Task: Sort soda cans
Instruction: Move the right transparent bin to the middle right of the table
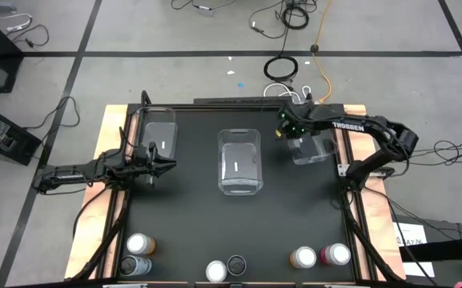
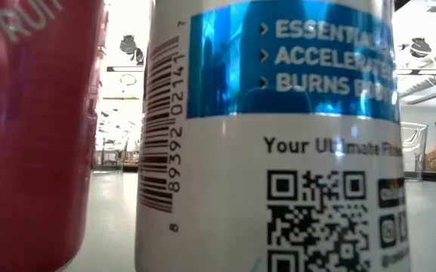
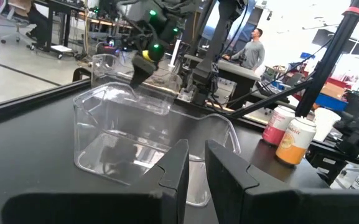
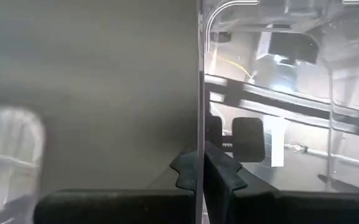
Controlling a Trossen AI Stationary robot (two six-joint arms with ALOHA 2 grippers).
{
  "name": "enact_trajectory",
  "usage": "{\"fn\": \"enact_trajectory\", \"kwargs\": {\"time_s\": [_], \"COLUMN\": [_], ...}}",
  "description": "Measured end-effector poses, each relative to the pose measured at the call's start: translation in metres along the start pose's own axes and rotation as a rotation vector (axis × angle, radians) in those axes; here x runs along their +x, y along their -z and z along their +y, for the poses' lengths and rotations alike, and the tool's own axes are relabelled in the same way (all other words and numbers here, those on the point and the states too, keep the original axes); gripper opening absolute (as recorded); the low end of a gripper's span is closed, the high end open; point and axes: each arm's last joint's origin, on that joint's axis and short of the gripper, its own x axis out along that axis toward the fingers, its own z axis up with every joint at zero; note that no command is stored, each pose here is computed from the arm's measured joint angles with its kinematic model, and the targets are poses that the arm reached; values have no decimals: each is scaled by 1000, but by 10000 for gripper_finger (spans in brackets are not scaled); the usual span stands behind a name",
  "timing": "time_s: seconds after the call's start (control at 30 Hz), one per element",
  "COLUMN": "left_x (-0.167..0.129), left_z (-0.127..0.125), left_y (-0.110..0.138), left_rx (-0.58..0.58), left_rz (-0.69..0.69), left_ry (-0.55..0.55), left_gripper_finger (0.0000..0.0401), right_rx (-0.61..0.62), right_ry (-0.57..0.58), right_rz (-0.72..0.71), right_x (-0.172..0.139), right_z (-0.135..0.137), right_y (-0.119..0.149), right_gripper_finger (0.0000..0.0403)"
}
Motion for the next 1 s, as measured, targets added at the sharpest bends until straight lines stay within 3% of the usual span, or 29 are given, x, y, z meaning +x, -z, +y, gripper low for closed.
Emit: {"fn": "enact_trajectory", "kwargs": {"time_s": [0.2, 0.47, 0.73, 1.0], "left_x": [0, 0, 0, 0], "left_z": [0, 0, 0, 0], "left_y": [0, 0, 0, 0], "left_rx": [0, 0, 0, 0], "left_rz": [0, 0, 0, 0], "left_ry": [0, 0, 0, 0], "left_gripper_finger": [63, 63, 63, 63], "right_rx": [26, 151, 259, 263], "right_ry": [-41, -85, -126, -83], "right_rz": [9, -31, -99, -77], "right_x": [-8, -23, -36, -20], "right_z": [31, 59, 78, 88], "right_y": [37, 77, 92, 103], "right_gripper_finger": [2, 1, 0, 0]}}
